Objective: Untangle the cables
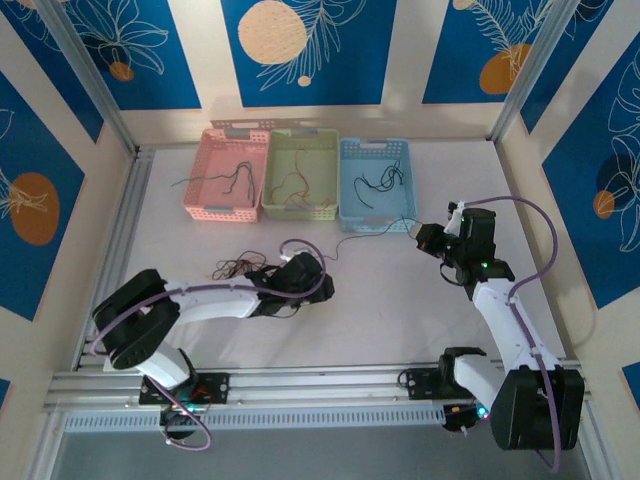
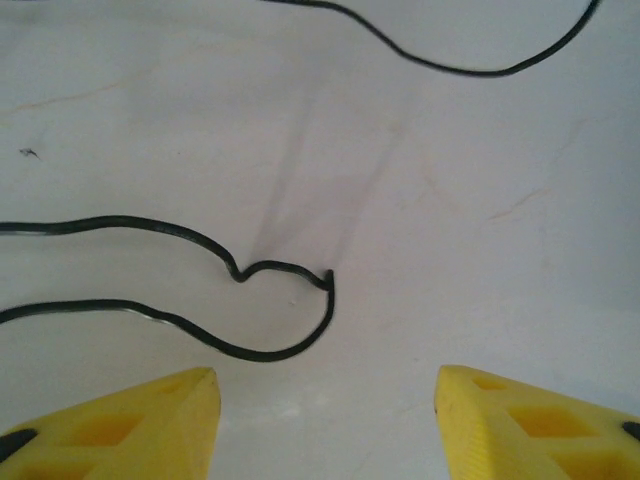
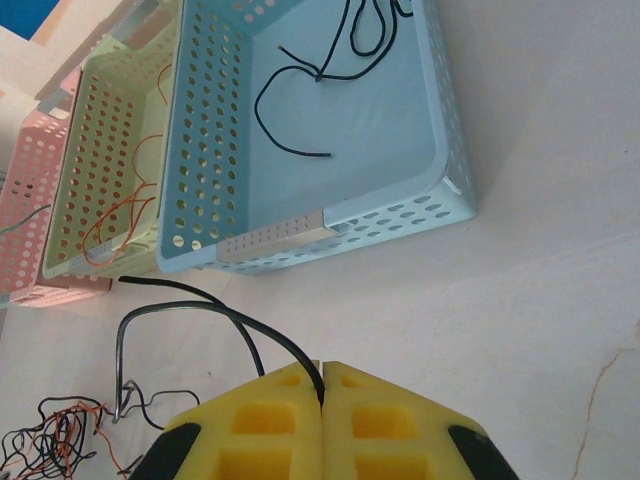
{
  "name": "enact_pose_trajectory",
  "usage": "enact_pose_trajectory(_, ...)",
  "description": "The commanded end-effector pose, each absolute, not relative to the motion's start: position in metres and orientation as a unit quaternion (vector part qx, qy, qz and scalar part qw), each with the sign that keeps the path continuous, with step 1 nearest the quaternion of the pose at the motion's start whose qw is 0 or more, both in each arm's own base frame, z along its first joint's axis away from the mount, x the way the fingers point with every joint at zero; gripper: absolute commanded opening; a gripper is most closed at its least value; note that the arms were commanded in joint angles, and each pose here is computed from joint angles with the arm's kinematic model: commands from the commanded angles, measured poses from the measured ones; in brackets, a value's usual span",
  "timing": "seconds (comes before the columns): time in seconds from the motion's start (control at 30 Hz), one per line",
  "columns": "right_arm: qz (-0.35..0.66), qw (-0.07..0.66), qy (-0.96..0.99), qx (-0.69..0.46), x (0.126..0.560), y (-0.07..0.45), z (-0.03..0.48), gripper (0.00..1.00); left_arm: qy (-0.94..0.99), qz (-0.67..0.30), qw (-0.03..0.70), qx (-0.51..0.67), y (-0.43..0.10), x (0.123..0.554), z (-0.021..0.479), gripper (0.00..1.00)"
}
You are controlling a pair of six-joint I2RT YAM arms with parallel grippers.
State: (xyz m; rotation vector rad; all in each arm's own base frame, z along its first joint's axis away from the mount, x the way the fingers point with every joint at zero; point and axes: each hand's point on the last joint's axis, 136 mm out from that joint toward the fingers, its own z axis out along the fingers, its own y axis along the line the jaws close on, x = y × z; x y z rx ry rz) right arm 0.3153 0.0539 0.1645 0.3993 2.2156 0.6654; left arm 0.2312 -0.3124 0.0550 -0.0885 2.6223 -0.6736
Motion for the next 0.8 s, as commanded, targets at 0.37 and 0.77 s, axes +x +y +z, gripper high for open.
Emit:
enact_pose_trajectory(0.37,0.274,0.380,0.870,0.153,0.314,0.059,0.163,0.00,0.869,0.066,0.145,0.469,-0.293,0.242,0.095,0.66)
enact_pose_trajectory(0.77,0.274,0.380,0.870,0.152,0.314,0.059,0.163,0.00,0.833,0.079,0.103,0.538,-0.287,0.250,0.051,0.65)
